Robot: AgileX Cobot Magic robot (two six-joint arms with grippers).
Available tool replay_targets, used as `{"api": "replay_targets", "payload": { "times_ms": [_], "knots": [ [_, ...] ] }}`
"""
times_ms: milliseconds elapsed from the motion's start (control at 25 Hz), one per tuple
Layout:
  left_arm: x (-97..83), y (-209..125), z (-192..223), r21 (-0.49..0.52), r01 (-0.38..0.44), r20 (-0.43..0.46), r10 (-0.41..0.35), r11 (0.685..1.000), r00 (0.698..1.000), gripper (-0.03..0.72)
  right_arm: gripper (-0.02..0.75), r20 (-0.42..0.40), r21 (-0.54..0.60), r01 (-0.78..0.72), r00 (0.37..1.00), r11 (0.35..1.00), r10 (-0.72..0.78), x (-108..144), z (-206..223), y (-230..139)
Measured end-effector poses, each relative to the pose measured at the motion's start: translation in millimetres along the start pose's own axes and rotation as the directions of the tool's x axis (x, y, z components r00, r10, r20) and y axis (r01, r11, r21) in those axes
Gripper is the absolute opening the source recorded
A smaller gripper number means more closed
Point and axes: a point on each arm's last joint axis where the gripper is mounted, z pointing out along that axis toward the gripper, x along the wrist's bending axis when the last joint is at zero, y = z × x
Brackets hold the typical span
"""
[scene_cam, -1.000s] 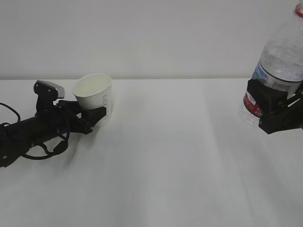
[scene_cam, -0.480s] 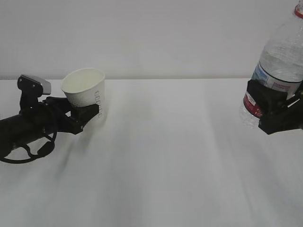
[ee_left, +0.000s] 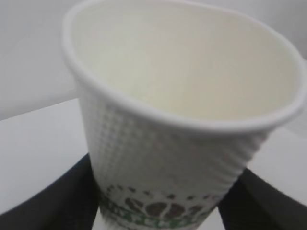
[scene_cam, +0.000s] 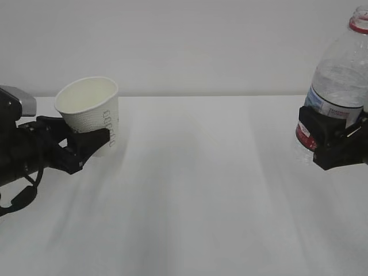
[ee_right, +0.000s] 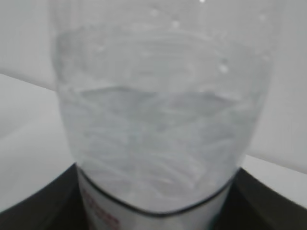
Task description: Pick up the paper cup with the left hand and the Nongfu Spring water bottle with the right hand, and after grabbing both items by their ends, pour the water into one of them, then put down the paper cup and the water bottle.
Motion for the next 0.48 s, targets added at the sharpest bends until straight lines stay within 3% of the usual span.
{"api": "replay_targets", "payload": {
  "times_ms": [200,480],
  "knots": [
    [-16.9,11.4,-13.9,-0.005,0.003,0.094,-0.003,1.0,0.996,0.517,0.487,-0.023,-0.001,0.021,1.0,1.0,-0.021,2.1,-0.1,0.0],
    [-37.0,25.0,-24.5,0.004,-0.034,0.261,0.032,0.999,0.965,0.517,0.486,-0.092,-0.002,0.01,0.996,1.0,-0.01,8.3,-0.5,0.0]
  ]
}}
